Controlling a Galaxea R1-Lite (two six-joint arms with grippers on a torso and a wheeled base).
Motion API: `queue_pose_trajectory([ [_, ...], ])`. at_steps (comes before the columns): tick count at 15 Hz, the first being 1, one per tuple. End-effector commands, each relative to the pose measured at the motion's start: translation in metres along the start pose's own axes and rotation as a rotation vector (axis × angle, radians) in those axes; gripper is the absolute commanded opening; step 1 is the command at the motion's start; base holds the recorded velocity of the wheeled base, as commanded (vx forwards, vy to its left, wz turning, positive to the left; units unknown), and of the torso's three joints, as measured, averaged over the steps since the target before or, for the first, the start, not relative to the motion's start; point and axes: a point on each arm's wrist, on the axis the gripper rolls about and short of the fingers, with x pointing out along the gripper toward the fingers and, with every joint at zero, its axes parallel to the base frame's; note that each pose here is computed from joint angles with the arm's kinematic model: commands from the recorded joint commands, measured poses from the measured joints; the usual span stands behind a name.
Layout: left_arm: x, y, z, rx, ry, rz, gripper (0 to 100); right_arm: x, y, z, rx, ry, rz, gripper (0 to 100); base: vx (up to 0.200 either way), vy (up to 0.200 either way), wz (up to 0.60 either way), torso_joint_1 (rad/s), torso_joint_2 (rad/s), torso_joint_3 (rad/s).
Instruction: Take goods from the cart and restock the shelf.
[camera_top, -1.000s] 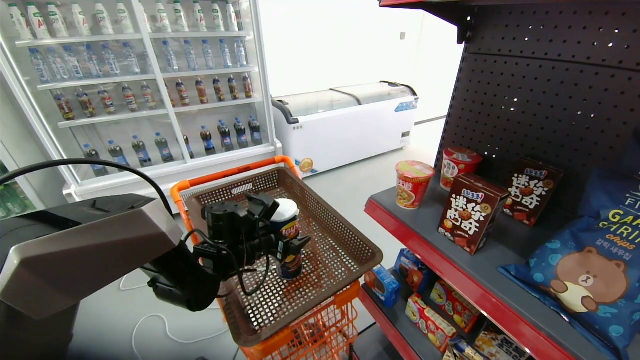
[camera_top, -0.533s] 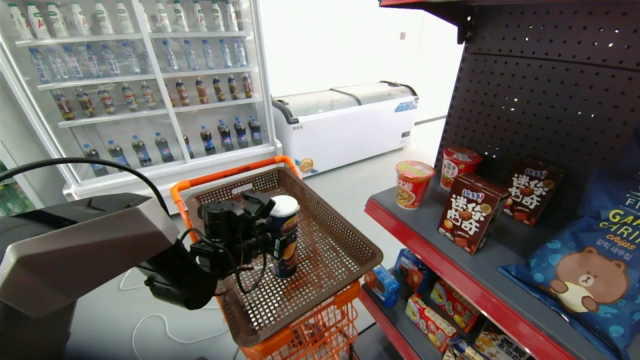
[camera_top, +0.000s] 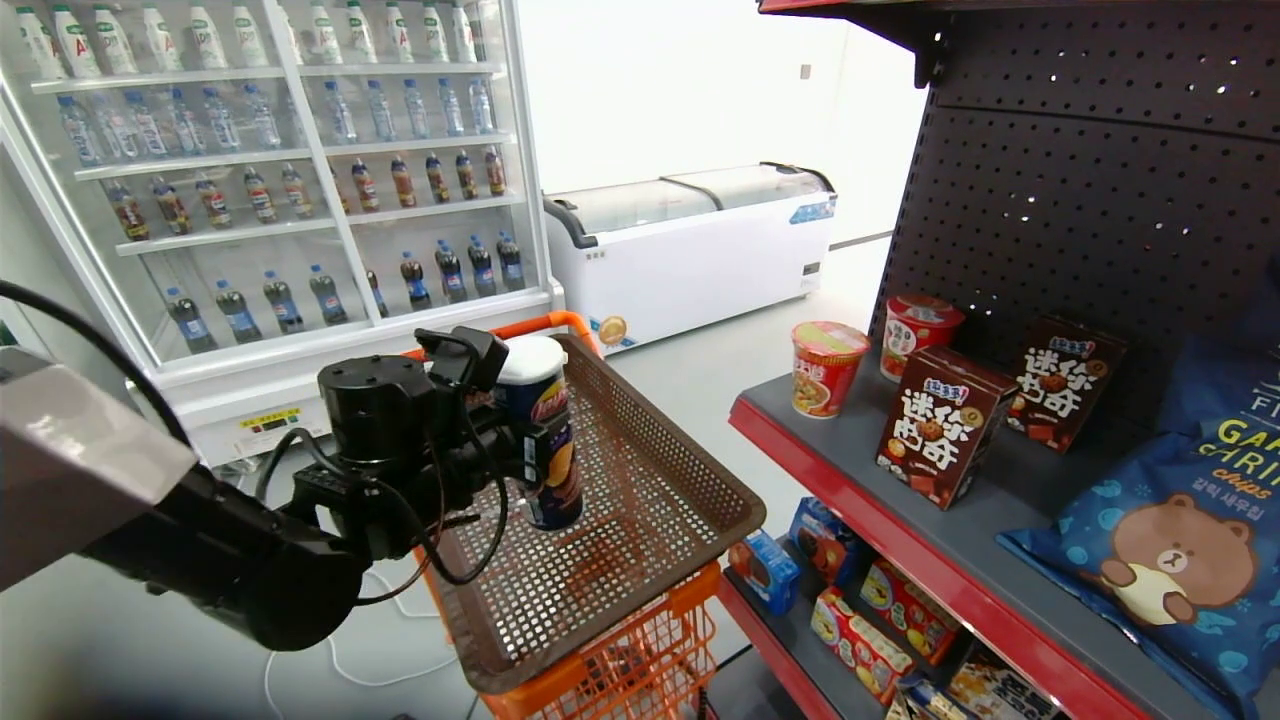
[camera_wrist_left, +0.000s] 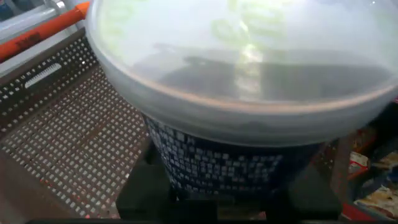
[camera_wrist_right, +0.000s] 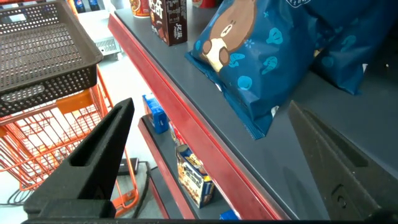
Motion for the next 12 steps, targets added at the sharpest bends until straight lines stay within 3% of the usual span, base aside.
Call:
queue_pose_trajectory([
  [1, -0.056, -0.011, 0.03, 0.023, -0.049, 0.011, 0, 0.0, 0.0, 0.0, 0.0, 0.001, 0.0, 100, 0.0, 0.0, 0.0, 0.0, 0.0, 0.0],
  [3, -0.083, -0.008, 0.047, 0.017, -0.053, 0.082, 0, 0.0, 0.0, 0.0, 0.0, 0.001, 0.0, 100, 0.0, 0.0, 0.0, 0.0, 0.0, 0.0],
  [5, -0.099, -0.005, 0.049, 0.01, -0.06, 0.097, 0, 0.0, 0.0, 0.0, 0.0, 0.001, 0.0, 100, 0.0, 0.0, 0.0, 0.0, 0.0, 0.0],
  [6, -0.118, 0.004, 0.051, 0.013, -0.087, 0.134, 0, 0.0, 0.0, 0.0, 0.0, 0.0, 0.0, 100, 0.0, 0.0, 0.0, 0.0, 0.0, 0.0],
  [10, -0.142, 0.004, 0.064, 0.022, -0.164, 0.148, 0, 0.0, 0.0, 0.0, 0.0, 0.0, 0.0, 100, 0.0, 0.0, 0.0, 0.0, 0.0, 0.0],
  [12, -0.156, 0.003, 0.059, 0.022, -0.169, 0.149, 0, 0.0, 0.0, 0.0, 0.0, 0.001, 0.0, 100, 0.0, 0.0, 0.0, 0.0, 0.0, 0.0],
])
